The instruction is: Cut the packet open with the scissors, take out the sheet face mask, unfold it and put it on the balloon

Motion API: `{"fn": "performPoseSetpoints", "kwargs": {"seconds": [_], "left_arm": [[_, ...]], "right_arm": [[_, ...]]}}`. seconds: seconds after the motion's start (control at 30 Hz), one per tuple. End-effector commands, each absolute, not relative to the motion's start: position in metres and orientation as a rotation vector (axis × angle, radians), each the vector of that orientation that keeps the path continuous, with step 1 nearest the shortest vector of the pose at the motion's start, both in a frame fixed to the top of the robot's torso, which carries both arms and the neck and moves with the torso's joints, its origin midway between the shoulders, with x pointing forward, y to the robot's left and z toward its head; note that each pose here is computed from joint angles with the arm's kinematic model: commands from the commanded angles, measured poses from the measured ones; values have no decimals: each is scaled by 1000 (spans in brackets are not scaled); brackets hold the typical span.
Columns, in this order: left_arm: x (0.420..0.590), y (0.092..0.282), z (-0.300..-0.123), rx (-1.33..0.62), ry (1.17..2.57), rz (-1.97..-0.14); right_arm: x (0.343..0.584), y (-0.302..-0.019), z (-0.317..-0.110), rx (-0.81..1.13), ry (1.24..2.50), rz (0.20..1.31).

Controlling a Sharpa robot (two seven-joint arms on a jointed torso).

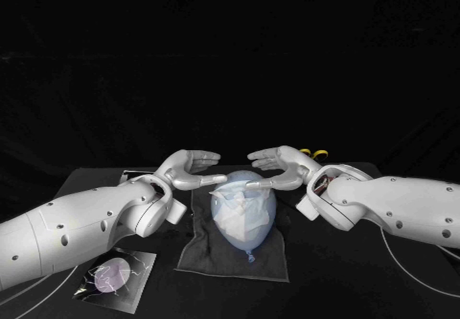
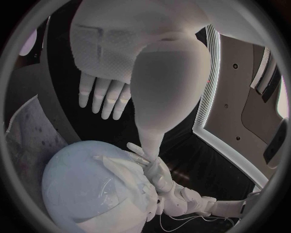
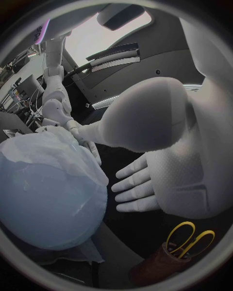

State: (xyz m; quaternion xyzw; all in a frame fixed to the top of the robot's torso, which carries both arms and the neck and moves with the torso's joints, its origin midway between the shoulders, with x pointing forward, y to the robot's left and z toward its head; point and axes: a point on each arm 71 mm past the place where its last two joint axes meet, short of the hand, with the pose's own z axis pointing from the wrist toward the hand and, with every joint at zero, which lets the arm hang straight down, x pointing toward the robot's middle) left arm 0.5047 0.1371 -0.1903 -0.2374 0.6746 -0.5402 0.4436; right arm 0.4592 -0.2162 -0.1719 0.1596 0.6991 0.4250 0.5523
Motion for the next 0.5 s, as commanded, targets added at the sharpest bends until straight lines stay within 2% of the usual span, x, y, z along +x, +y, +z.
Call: {"fn": "performPoseSetpoints", "kwargs": {"seconds": [0.03, 0.5], "left_arm": [[502, 130, -193, -526, 1760, -1338], [500, 121, -194, -505, 1803, -1356]], "right_arm": [[458, -213, -177, 388, 1724, 1004], [461, -211, -182, 403, 1763, 981]]}}
